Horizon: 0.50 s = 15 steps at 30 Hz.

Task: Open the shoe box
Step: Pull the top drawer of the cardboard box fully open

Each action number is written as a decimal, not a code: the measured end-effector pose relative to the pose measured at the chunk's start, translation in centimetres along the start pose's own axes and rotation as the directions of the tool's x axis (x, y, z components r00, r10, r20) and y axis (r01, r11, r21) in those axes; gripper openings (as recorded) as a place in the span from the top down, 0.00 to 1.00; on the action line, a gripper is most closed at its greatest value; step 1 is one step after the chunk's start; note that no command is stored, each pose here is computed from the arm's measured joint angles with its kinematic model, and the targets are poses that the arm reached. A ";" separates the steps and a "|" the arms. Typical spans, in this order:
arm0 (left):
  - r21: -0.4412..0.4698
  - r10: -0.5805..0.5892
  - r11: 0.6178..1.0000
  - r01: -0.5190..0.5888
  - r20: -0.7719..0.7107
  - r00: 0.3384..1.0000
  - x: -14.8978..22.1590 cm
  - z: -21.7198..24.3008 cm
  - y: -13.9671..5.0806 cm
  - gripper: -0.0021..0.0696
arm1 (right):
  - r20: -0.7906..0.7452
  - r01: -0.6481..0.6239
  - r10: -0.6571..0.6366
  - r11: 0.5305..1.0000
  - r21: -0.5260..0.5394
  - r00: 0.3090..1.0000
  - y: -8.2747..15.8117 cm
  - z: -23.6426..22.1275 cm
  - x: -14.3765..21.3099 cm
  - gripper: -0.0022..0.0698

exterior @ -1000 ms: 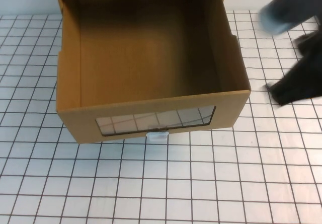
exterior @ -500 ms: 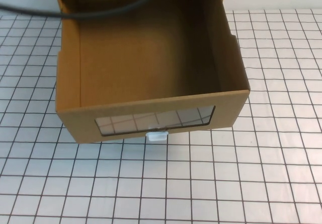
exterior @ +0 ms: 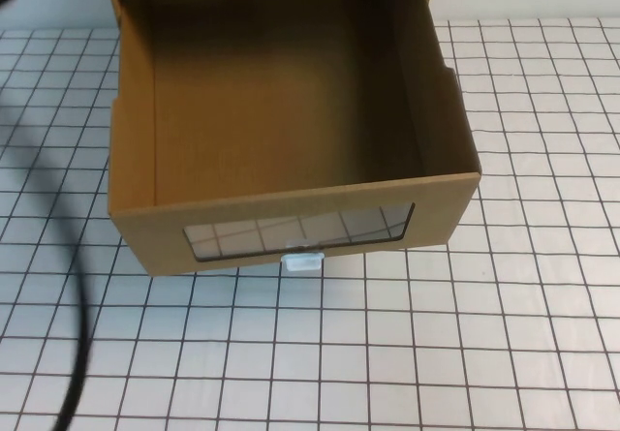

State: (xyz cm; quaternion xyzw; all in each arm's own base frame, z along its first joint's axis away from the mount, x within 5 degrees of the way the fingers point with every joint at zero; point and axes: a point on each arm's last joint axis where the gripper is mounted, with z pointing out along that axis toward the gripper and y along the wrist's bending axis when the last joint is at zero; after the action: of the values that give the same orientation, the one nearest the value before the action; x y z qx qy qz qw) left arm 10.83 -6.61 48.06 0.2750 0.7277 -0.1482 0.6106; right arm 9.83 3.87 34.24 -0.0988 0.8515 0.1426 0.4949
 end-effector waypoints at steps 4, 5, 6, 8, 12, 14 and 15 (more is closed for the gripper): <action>-0.053 -0.003 0.999 0.010 0.116 0.993 5.2 -2.8 -1.0 0.97 | 0.116 -0.020 0.023 0.999 -0.029 0.993 -0.1 -1.2 2.7 0.99; -0.068 0.000 0.998 0.010 0.144 0.990 6.6 -3.4 -1.2 0.97 | 0.145 -0.021 0.026 0.999 -0.032 0.989 -0.2 -1.4 3.3 0.99; -0.080 0.005 0.997 0.009 0.162 0.987 8.1 -3.9 -1.5 0.97 | 0.161 -0.025 0.030 0.999 -0.036 0.986 -0.3 -1.5 4.0 0.99; -0.108 0.019 0.994 0.004 0.208 0.978 10.9 -4.7 -1.8 0.97 | 0.209 -0.028 0.036 0.999 -0.043 0.977 -0.4 -1.8 5.3 0.99; -0.148 0.036 0.989 0.008 0.293 0.955 15.1 -5.3 -2.4 0.97 | 0.254 -0.045 0.060 0.997 -0.067 0.965 -0.6 -2.0 7.2 0.99; -0.165 0.040 0.986 0.016 0.328 0.944 17.1 -5.2 -2.5 0.97 | 0.257 -0.057 0.076 0.995 -0.080 0.963 -0.6 -1.9 7.9 0.99; -0.173 0.043 0.985 0.017 0.334 0.942 18.1 -4.9 -2.6 0.97 | 0.252 -0.065 0.085 0.994 -0.086 0.964 -0.6 -1.8 8.1 0.99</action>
State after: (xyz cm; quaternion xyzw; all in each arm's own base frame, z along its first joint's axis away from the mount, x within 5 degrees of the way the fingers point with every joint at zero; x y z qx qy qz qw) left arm 3.50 -2.04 31.25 0.1963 0.6210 -0.1251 0.7485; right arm 4.55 2.49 27.91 -0.0662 0.7777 0.2056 0.5904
